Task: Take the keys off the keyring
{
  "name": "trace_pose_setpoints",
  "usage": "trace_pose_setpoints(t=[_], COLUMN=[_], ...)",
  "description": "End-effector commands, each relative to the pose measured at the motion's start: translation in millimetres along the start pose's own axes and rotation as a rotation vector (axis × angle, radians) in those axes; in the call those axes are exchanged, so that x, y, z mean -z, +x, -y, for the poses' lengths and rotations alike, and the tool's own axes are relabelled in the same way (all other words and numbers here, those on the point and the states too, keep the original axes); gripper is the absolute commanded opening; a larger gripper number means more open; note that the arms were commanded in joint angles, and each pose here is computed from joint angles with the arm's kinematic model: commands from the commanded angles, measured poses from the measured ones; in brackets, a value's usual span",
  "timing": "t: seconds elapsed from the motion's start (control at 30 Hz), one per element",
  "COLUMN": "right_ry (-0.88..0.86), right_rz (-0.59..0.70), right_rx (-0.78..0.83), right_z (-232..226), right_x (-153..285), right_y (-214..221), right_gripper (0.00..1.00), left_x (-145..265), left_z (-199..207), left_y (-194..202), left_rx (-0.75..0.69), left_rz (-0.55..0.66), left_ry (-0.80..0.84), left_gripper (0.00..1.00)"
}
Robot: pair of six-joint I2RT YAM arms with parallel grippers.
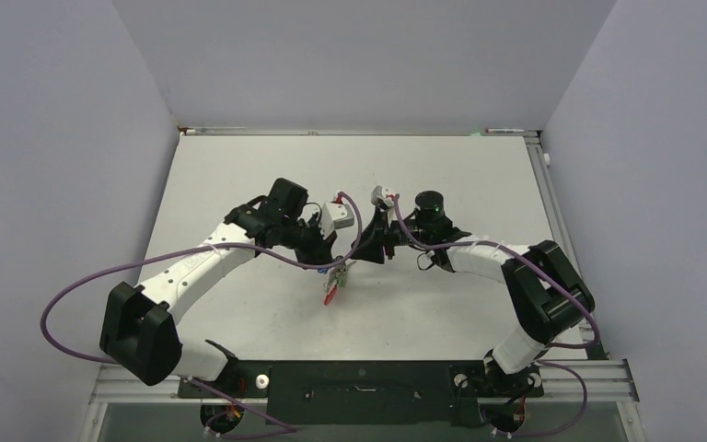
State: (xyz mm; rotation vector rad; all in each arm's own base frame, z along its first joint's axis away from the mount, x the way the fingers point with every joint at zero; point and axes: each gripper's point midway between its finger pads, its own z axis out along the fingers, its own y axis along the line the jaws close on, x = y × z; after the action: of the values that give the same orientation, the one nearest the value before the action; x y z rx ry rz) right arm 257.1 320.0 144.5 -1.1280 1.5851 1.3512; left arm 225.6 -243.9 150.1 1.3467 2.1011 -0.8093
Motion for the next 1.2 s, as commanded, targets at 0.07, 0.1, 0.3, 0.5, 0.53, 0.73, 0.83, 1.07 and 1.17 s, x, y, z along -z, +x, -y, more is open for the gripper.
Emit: trace_pose_setpoints(t=[0.07,0.1,0.3,0.5,0.53,0.73,0.83,1.07,1.17], right_ry=[-0.107,-0.114,-0.124,-0.128,-0.125,-0.12,-0.122,-0.124,-0.115], right_rz=[0.079,0.081,0.07,0.043,0.036,0.014,0.009,-0.001,-0.002], right_rx=[0.19,0.195,0.223,0.217,0.208,0.221,0.223,0.212,0.213], right_z=[-22,-25,-28,-26,-25,-19,-19,-21,-19], right_x=[-12,-13,-21,-19,-18,-21,-21,-20,-23], right_y=[-17,-15,-5,3,5,13,17,25,28], right_gripper=[0.33,0.33,0.33,0.36,0.36,0.37,0.37,0.37,0.37], left_x=[9,9,4,-7,-10,-19,-19,-19,-20], left_z=[4,4,5,-6,-7,-6,-8,-7,-6], left_y=[-20,-20,-14,6,9,12,6,-2,-3], left_rx=[-0.134,-0.146,-0.226,-0.283,-0.289,-0.339,-0.338,-0.322,-0.321], left_rz=[0.101,0.102,0.085,0.024,0.017,-0.013,-0.008,0.002,0.006], left_ry=[0.047,0.048,0.077,0.052,0.053,0.065,0.065,0.073,0.08], left_gripper=[0.0,0.0,0.0,0.0,0.0,0.0,0.0,0.0,0.0])
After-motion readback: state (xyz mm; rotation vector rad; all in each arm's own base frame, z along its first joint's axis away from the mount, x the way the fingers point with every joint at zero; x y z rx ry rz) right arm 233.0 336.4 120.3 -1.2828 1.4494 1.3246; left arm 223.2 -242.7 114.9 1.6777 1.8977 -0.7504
